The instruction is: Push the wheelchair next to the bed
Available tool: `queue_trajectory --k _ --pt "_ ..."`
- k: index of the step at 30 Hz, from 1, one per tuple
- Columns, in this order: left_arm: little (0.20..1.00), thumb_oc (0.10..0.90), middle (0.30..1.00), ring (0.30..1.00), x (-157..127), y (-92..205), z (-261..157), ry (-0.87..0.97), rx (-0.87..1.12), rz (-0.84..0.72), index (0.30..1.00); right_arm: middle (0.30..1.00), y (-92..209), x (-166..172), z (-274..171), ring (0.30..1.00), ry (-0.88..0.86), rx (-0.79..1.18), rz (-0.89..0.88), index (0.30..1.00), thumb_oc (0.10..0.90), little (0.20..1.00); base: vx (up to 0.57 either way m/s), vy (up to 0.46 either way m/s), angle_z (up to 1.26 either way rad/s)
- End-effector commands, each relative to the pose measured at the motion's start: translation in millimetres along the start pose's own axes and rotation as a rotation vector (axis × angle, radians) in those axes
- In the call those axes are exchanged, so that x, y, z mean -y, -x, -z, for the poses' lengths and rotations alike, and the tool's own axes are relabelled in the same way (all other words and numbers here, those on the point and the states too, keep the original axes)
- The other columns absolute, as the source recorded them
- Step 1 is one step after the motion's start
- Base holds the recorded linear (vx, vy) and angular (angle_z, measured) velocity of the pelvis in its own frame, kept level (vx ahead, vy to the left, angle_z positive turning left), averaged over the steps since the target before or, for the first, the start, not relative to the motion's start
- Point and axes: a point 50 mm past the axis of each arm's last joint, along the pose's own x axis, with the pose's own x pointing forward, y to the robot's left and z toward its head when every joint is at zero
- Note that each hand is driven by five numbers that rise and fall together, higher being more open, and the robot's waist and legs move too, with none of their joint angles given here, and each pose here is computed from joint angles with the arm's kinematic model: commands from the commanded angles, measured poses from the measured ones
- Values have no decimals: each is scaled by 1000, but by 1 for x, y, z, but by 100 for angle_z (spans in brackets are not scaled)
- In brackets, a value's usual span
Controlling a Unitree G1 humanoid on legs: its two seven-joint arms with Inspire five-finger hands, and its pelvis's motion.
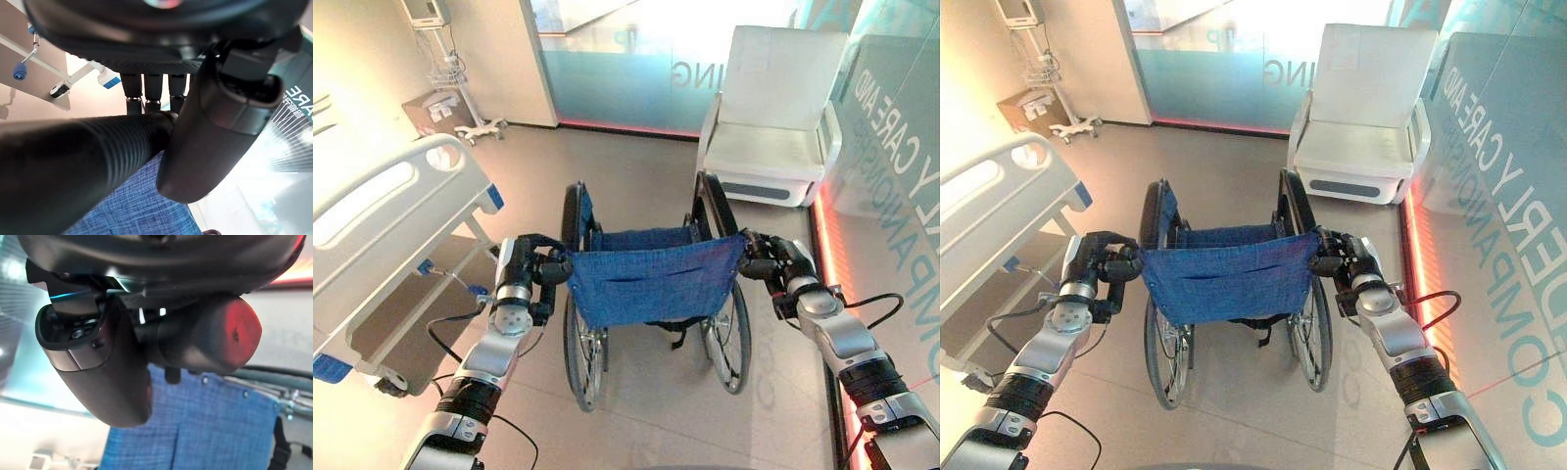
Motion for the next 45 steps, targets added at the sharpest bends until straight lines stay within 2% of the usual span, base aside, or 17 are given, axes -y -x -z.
queue_trajectory --k 1,11,16,25,31,36,40,45 --pt "300 400 300 300 9 14 52 -21 -197 64 300 300 8 -17 51 300 74 -160 -102 300 400 300 37 69 0" --pt "300 400 300 300 10 9 37 -7 -115 95 300 300 3 -25 42 300 48 -122 -77 300 400 300 55 123 -5" --pt "300 400 300 300 6 1 18 16 -55 95 300 300 -3 -17 23 300 63 -51 -64 300 400 300 95 63 -21" --pt "300 400 300 300 19 -7 6 76 -31 132 300 300 -11 -7 20 300 70 -56 -42 300 400 300 313 -246 33" --pt "300 400 300 300 24 1 18 144 -96 119 300 300 -10 -12 24 300 99 -76 -72 300 400 300 324 -332 33" --pt "300 400 300 300 30 3 19 206 -91 131 300 300 -11 4 26 300 158 -56 -38 300 400 300 269 -230 15" --pt "300 400 300 300 35 2 13 189 -55 150 300 300 -17 9 20 300 160 -62 -1 300 400 300 328 -155 22" --pt "300 400 300 300 26 -1 11 165 -48 116 300 300 -24 -1 5 300 115 -61 -25 300 400 300 472 11 -9"
